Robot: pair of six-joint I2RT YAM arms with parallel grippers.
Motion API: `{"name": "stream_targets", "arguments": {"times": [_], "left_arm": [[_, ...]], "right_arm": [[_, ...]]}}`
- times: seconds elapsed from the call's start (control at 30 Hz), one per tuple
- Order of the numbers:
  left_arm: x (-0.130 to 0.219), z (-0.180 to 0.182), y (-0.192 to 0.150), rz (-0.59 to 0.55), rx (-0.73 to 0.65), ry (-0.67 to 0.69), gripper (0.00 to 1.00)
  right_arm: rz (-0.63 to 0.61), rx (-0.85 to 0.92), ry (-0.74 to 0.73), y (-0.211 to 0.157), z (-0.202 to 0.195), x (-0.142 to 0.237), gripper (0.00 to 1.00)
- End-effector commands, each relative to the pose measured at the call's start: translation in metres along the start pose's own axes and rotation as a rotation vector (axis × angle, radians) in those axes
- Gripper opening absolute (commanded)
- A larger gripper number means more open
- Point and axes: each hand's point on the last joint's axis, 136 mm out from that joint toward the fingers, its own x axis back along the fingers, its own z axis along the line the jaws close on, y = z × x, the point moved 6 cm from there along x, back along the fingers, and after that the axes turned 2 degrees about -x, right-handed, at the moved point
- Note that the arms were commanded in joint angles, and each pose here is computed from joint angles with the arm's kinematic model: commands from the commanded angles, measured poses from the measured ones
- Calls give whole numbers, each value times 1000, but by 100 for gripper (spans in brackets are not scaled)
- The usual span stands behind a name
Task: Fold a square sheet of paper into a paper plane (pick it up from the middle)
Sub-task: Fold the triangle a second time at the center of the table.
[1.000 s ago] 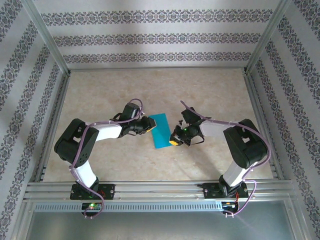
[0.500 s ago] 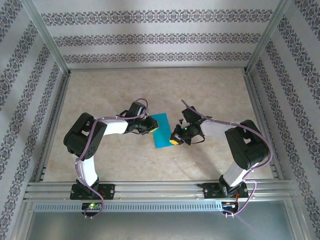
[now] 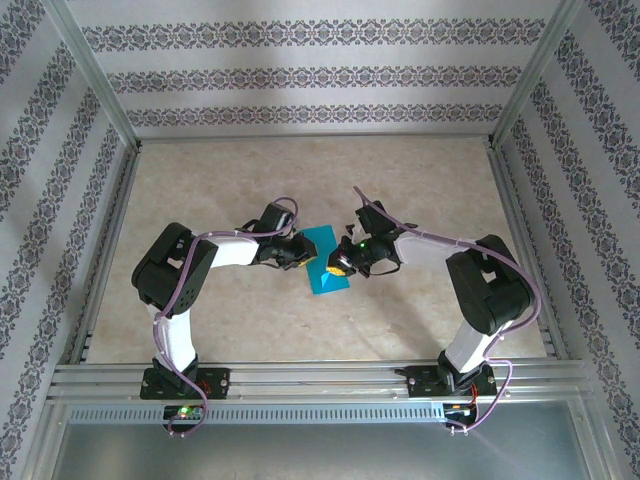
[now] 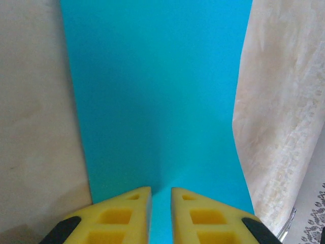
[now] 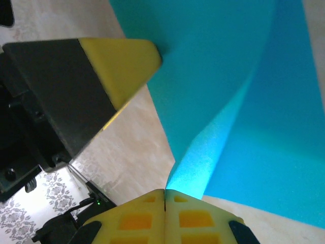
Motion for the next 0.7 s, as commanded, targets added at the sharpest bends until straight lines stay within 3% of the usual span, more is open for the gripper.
{"name": "stream_targets", "arguments": {"times": [0.0,0.5,0.67], "left_arm": [[-6,13,-9,36,-2,74,18],[20,-19,4,-30,-62,33,16],[19,-10,7,-44,-53,77,16]], "right_arm": [[-2,45,28,8,10,-9,2],[-35,60,-40,19,-6,-36,2],[-34,71,-34,19,-6,-39,2]]}}
